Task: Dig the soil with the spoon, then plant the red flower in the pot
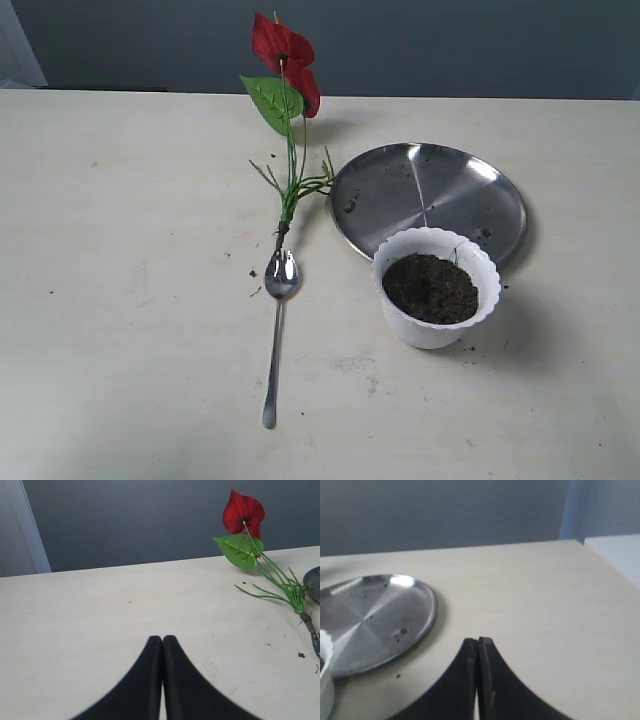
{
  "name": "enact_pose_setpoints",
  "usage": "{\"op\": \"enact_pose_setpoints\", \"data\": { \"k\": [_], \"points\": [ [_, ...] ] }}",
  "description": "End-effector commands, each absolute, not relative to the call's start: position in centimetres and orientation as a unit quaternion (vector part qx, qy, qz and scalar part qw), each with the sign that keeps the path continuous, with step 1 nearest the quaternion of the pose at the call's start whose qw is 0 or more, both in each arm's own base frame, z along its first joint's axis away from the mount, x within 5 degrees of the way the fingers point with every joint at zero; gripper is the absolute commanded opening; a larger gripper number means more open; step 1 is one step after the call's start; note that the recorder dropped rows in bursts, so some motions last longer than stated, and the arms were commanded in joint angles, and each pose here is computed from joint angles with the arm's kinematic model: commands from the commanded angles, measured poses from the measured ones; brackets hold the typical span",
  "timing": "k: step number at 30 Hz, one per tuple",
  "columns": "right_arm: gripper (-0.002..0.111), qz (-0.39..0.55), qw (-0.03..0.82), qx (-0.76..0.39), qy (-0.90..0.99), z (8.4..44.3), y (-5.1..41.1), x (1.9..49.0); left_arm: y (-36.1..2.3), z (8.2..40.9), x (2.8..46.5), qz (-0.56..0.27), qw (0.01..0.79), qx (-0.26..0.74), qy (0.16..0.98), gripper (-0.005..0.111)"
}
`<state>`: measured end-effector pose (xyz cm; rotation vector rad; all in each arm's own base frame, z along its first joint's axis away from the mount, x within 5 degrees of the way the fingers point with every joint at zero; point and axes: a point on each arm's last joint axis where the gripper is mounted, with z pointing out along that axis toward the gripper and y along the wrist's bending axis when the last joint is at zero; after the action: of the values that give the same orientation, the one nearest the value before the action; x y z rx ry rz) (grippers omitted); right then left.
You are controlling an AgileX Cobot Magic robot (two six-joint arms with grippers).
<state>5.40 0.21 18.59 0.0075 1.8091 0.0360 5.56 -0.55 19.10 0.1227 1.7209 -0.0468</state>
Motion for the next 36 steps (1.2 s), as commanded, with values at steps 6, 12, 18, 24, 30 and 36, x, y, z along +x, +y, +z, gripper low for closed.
{"op": "enact_pose_setpoints", "data": {
  "k": [6, 12, 18, 24, 30, 36],
  "points": [
    [-0.001, 0.061, 0.771, 0.073, 0.630, 22.3, -0.3, 5.5, -0.6, 19.2, 5.5, -0.023, 0.654, 0.053, 0.754, 0.000],
    [-0.001, 0.328, 0.688, 0.326, 0.559, 22.0, -0.7, 5.5, -0.6, 19.2, 5.5, -0.023, 0.654, 0.053, 0.754, 0.000],
    [-0.001, 0.456, 0.527, 0.371, 0.614, 20.3, 1.6, 5.5, -0.6, 19.2, 5.5, -0.023, 0.654, 0.053, 0.754, 0.000],
    [-0.001, 0.460, 0.526, 0.374, 0.610, 20.3, 1.6, 5.5, -0.6, 19.2, 5.5, -0.023, 0.654, 0.053, 0.754, 0.000],
    [-0.001, 0.359, 0.629, 0.188, 0.663, 23.8, 2.2, 4.7, -0.6, 19.2, 5.5, -0.023, 0.654, 0.053, 0.754, 0.000],
    [-0.001, 0.237, 0.692, -0.020, 0.681, 33.2, 3.2, 5.3, -0.6, 19.2, 5.5, -0.023, 0.654, 0.053, 0.754, 0.000]
  ]
}}
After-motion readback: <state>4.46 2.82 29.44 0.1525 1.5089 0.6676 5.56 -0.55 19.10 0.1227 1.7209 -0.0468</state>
